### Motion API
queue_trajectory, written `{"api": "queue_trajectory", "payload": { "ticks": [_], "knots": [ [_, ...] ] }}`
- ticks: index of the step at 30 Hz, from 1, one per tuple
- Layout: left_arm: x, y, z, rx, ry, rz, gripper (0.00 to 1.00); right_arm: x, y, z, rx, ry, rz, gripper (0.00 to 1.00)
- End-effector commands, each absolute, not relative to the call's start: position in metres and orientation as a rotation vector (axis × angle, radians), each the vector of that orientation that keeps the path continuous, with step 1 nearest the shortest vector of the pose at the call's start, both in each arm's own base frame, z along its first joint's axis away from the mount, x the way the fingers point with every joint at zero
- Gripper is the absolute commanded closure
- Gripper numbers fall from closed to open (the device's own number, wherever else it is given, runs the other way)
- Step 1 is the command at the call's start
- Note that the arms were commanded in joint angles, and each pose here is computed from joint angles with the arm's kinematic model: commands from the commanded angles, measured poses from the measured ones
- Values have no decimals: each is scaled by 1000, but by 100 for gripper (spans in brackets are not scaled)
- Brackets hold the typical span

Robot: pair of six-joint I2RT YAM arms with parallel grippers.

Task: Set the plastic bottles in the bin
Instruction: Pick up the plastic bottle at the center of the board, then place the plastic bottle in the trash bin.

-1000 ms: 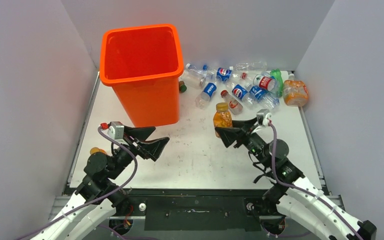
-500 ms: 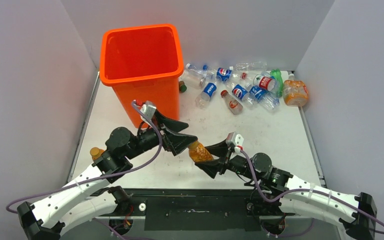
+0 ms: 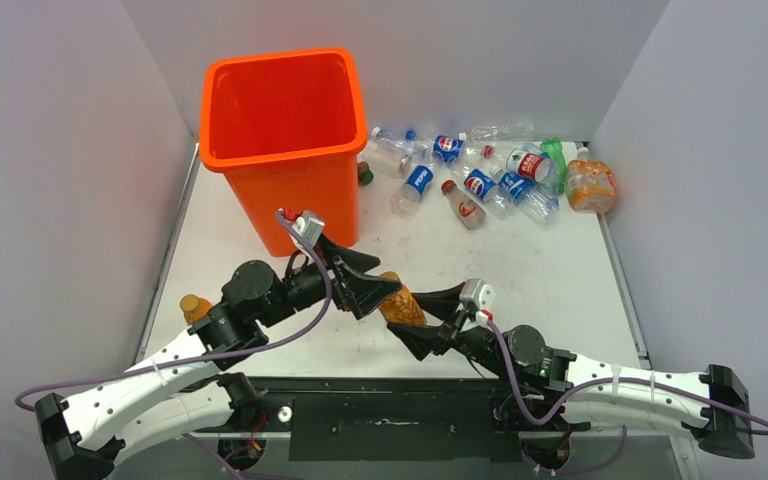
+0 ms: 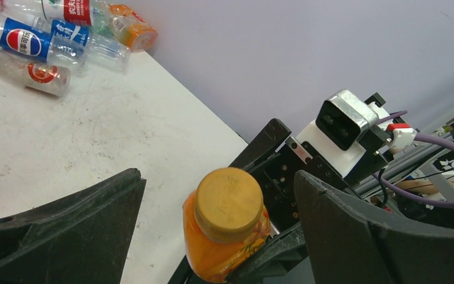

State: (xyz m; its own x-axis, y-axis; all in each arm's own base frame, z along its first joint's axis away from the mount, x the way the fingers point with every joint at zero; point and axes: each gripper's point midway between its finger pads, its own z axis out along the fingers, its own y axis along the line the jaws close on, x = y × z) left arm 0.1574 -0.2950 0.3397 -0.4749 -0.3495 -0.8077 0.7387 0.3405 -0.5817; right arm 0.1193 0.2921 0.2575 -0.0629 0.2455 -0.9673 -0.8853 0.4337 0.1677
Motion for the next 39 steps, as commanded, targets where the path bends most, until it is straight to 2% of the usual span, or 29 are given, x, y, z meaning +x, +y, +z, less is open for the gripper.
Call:
{"api": "queue_trajectory", "payload": {
  "ticks": [1, 5, 10, 14, 16, 17, 18, 19, 20, 22, 23, 27, 30, 31, 32, 34, 35, 39],
  "knots": [
    [150, -297, 350, 350, 1553, -1403, 3, 128, 282, 291, -517, 1213, 1025, 67],
    [142, -307, 352, 393, 1554, -1441, 18, 128, 281, 292, -498, 1203, 1027, 67],
    [139, -314, 351, 413, 1556, -1440, 23, 127, 285, 294, -506, 1197, 1021, 66],
    [141, -315, 355, 396, 1529, -1436, 44, 125, 289, 291, -522, 1205, 1017, 65],
    [142, -315, 356, 388, 1523, -1433, 50, 124, 290, 289, -525, 1210, 1015, 65],
    [143, -315, 357, 386, 1519, -1431, 47, 124, 290, 288, -526, 1212, 1014, 65],
    [142, -316, 358, 386, 1517, -1433, 39, 123, 290, 288, -528, 1213, 1012, 65],
    [143, -316, 359, 385, 1516, -1433, 26, 123, 289, 288, -526, 1212, 1013, 64],
    [143, -316, 359, 382, 1515, -1433, 21, 123, 289, 288, -524, 1211, 1012, 64],
    [144, -317, 359, 379, 1515, -1436, 19, 123, 289, 289, -522, 1210, 1010, 64],
    [143, -318, 360, 378, 1514, -1439, 22, 123, 289, 289, -525, 1210, 1010, 64],
    [142, -321, 357, 381, 1504, -1455, 52, 122, 292, 284, -544, 1220, 1004, 64],
    [140, -323, 353, 388, 1503, -1462, 84, 121, 294, 281, -549, 1227, 1005, 62],
    [140, -323, 353, 391, 1505, -1458, 95, 120, 295, 280, -553, 1235, 1010, 60],
    [140, -323, 351, 394, 1513, -1447, 100, 120, 297, 278, -560, 1258, 1014, 54],
    [142, -321, 350, 394, 1522, -1413, 100, 119, 306, 273, -599, 1315, 1010, 27],
    [142, -319, 351, 393, 1516, -1394, 100, 118, 310, 268, -623, 1355, 1005, 9],
    [149, -304, 361, 364, 1488, -1305, 100, 105, 321, 270, -686, 1409, 1070, 10]
  ]
}}
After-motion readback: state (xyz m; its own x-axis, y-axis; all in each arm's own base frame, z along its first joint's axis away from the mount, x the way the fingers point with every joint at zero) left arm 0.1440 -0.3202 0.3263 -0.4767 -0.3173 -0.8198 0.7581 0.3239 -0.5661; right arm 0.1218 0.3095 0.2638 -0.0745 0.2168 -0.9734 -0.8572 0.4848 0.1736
